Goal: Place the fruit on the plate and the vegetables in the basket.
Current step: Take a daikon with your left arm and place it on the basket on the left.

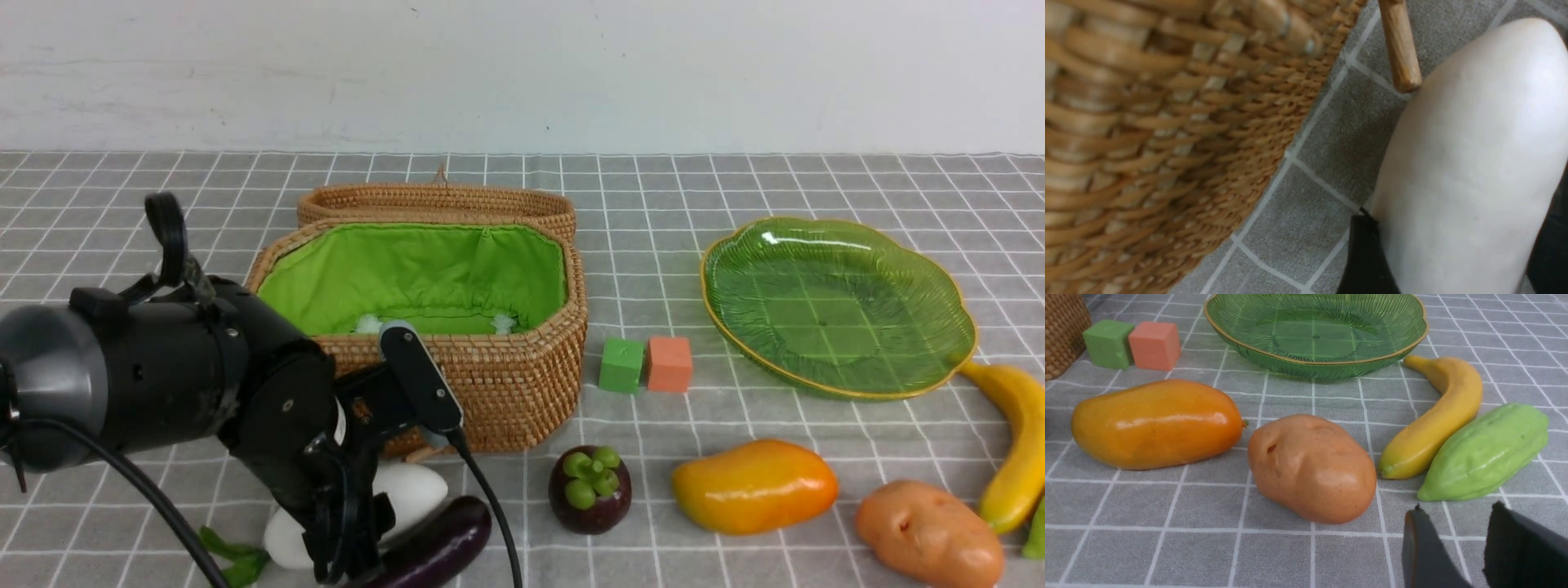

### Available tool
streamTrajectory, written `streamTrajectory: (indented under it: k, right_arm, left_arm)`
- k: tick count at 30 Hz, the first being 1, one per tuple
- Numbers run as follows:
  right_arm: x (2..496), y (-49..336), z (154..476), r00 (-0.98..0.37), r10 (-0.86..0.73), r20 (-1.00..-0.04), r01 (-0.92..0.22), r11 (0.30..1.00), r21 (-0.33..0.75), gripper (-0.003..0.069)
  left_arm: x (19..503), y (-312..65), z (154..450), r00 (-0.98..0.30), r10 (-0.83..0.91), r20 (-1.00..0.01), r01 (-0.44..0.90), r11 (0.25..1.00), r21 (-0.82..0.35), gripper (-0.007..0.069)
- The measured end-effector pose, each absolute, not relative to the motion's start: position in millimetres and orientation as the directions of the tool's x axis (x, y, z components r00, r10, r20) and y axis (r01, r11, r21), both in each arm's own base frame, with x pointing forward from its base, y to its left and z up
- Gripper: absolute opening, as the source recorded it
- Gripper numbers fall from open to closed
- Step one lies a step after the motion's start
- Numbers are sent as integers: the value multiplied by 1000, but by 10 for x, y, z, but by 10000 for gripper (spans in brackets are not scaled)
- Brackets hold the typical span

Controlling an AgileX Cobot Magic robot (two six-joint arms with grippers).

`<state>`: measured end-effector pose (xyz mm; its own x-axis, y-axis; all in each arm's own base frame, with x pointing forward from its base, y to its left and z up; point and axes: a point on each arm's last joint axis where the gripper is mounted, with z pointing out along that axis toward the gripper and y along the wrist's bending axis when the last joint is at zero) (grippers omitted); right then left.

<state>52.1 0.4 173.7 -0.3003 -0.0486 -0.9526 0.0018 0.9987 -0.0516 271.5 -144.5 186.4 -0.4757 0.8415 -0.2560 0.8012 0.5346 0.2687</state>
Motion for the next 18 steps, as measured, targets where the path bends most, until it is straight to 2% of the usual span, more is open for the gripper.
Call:
streamTrajectory:
  k: [8,14,18]
  right_arm:
    - [521,4,1737,-300,-49,-953,2,999,-52,241]
    - [521,4,1737,-300,-49,-953,2,999,-52,241]
    - [521,4,1737,-300,-49,-953,2,999,-52,241]
  left_arm:
    - [2665,-1405,1970,-478,843,-246,799,534,278,459]
    - [2506,-1282,2394,-452,840,-301,771,537,342,459]
    - [2353,-1188,2712,-426,823,-376,739,556,382,459]
